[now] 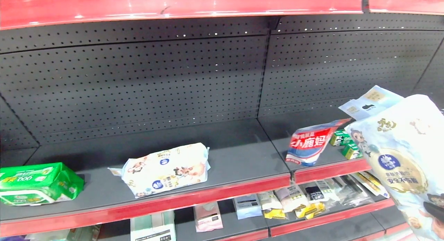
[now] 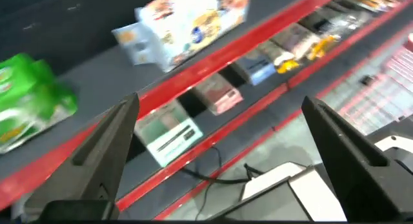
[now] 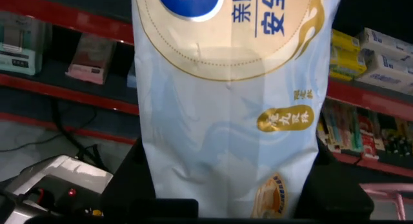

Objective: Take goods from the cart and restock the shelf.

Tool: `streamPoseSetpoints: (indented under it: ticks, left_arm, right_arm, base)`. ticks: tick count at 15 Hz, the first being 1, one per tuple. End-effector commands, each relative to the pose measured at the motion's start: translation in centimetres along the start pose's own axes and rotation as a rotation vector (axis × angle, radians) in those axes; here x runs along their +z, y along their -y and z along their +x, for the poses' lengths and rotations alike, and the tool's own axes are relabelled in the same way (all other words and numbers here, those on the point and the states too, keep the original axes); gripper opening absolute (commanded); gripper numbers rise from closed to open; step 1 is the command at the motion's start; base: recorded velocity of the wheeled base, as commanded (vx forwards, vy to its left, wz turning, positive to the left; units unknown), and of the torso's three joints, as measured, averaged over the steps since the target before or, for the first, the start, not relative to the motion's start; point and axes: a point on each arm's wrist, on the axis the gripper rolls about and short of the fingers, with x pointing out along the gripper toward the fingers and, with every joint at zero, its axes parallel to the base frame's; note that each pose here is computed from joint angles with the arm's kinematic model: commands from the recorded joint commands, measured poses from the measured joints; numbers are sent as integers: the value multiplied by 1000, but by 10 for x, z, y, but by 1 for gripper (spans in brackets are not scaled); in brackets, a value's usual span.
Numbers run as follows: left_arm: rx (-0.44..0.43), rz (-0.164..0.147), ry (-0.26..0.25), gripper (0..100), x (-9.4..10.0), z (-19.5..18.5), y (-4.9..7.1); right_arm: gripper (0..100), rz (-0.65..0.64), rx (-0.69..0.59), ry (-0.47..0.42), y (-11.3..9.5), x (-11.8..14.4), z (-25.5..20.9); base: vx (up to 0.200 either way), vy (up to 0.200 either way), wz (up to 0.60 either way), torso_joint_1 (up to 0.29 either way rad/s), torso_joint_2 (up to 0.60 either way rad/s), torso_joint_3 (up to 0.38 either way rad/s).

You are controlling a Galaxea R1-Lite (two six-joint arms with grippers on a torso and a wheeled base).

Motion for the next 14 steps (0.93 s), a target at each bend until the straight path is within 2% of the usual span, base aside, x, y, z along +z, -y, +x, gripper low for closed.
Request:
streamPoseSetpoints:
  ticks: [1, 12, 14]
  left_arm:
    - [3, 6, 14, 100, -3, -2, 1]
    - [1, 10, 22, 100, -16, -2, 4]
    - [1, 12, 29, 100, -20, -3, 5]
  right_arm:
    - [0, -1, 6, -7, 0, 1, 2]
    - [0, -2, 11, -14, 4, 10, 7]
    - [0, -1, 23, -52, 6, 13, 17]
  base:
    - [0, 0, 600, 7, 2, 2]
    - [0, 0, 600, 4, 2, 1]
    - [0, 0, 300, 1, -1, -1]
